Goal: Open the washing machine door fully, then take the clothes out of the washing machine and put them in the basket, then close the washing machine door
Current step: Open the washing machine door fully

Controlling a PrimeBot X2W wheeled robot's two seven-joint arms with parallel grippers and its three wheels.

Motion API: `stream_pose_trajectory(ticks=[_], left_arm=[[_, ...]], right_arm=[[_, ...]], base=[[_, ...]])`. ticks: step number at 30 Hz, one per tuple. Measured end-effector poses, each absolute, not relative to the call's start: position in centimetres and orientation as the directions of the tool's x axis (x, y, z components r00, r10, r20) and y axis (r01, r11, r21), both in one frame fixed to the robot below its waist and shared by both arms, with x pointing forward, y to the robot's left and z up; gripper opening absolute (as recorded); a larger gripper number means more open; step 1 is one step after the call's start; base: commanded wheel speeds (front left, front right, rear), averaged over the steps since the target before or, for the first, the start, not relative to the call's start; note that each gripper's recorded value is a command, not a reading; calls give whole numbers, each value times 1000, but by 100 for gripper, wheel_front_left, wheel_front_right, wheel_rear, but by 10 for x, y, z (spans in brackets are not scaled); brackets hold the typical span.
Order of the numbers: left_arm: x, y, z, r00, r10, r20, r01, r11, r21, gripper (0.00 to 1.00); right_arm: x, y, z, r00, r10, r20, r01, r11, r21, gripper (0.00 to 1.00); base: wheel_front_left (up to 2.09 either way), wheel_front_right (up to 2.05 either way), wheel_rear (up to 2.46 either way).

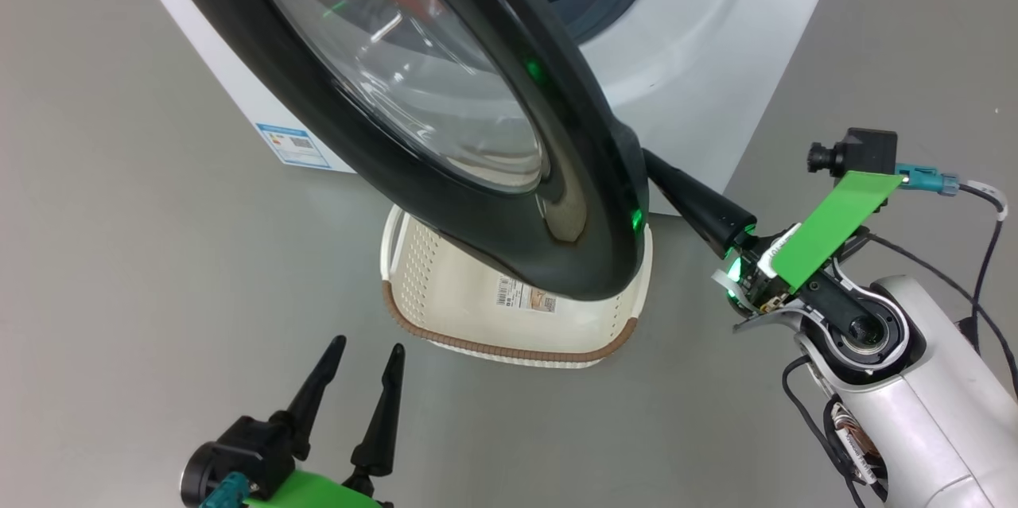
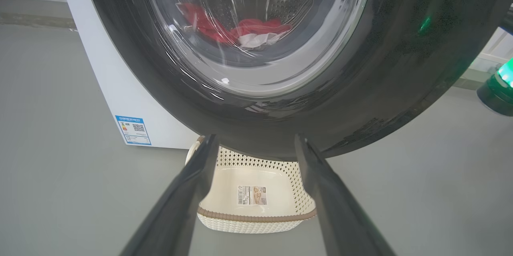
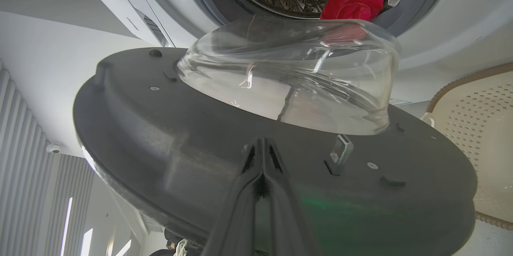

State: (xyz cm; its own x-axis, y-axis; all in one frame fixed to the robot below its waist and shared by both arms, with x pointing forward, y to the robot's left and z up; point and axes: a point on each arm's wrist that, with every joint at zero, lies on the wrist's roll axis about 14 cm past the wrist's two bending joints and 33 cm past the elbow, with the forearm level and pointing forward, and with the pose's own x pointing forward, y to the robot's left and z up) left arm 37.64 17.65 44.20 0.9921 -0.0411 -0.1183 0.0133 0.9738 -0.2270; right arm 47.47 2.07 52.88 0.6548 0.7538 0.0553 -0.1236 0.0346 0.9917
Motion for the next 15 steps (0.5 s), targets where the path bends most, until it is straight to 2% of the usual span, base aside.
stream_pose_trajectory(ticks=[15], left_arm=[[364,187,455,996,-5,-85,-15,974,-226,100]], right_arm=[[437,62,534,498,865,58,-134,11,991,0]], base=[[0,0,0]])
